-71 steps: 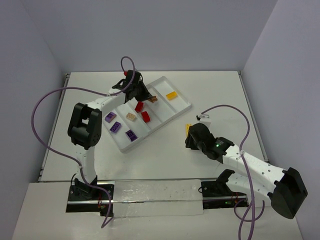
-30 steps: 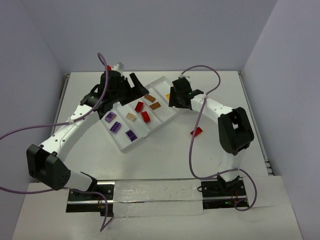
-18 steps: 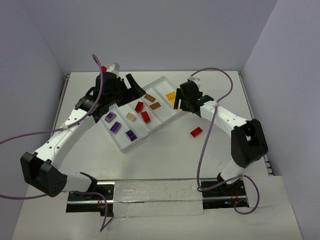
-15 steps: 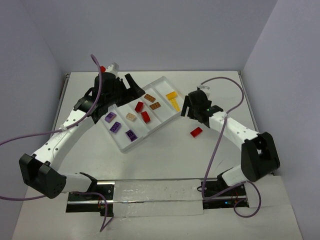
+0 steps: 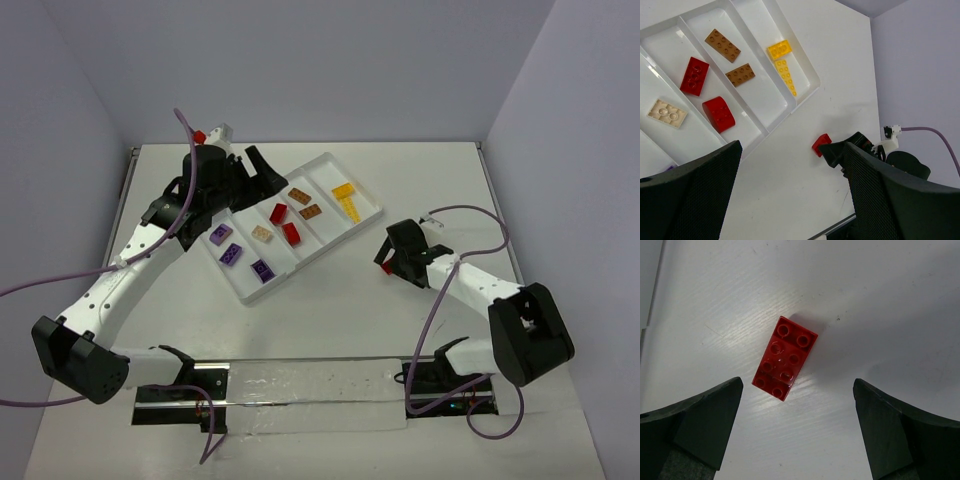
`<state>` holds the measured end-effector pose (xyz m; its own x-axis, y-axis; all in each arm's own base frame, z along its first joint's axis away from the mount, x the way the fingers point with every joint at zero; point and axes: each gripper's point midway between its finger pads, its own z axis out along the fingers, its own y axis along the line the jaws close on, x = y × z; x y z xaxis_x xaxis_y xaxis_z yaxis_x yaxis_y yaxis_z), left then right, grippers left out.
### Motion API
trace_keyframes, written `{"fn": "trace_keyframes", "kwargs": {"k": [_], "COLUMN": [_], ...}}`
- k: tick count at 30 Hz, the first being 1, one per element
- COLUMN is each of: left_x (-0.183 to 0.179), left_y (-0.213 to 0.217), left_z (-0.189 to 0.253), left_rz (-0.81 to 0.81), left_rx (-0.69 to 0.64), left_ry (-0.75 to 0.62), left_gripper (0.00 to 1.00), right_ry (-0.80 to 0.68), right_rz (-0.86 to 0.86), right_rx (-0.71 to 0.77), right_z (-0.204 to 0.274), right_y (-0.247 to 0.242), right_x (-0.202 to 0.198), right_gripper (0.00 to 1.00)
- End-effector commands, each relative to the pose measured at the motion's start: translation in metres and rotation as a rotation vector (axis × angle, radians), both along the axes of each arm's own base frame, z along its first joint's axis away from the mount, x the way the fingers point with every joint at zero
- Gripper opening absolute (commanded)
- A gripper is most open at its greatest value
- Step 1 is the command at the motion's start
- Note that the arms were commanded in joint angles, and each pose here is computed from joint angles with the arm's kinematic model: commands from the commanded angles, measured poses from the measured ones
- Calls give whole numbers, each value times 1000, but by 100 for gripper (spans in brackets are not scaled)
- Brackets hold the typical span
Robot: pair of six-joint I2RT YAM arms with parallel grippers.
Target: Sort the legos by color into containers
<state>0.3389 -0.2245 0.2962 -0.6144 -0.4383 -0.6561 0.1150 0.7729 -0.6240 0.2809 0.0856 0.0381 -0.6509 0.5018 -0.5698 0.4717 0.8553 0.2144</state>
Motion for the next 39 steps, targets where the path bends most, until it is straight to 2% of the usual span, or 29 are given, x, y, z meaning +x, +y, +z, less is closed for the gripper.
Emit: {"fn": "trace_keyframes", "kwargs": {"k": [1,4,8,11,15,19,22,29,39], "left_x": [-1,0,-1,0,0,1,1,0,-5], "left_y": [1,0,2,1,-1,0,0,2,17], "left_z": [9,9,9,5,6,6,7,6,17], "left_rz": [0,-1,4,4,-3,3,8,24,72], "left_rx": [-1,-2,5,7,-2,-2,-2,-12,9], "left_ry": [-39,-39,-37,-28,-29,-30,-28,-17,-39], "left_gripper": [90,90,90,90,90,90,90,90,90], "right_ry": [-82,-72,-78,-85,-87,-124,-189,-310,-281], "right_rz": [-60,-40,-29,-39,-47,-11,58,343,543], "right_rx": [68,65,45,8,-23,-7,9,99,156], "right_z": [7,1,-3,-1,2,15,44,101,100], "right_y": [8,13,15,11,5,10,25,106,211], "right_x": [19,26,36,41,42,41,44,51,76], "right_gripper": [99,95,80,60,39,25,18,19,22]}}
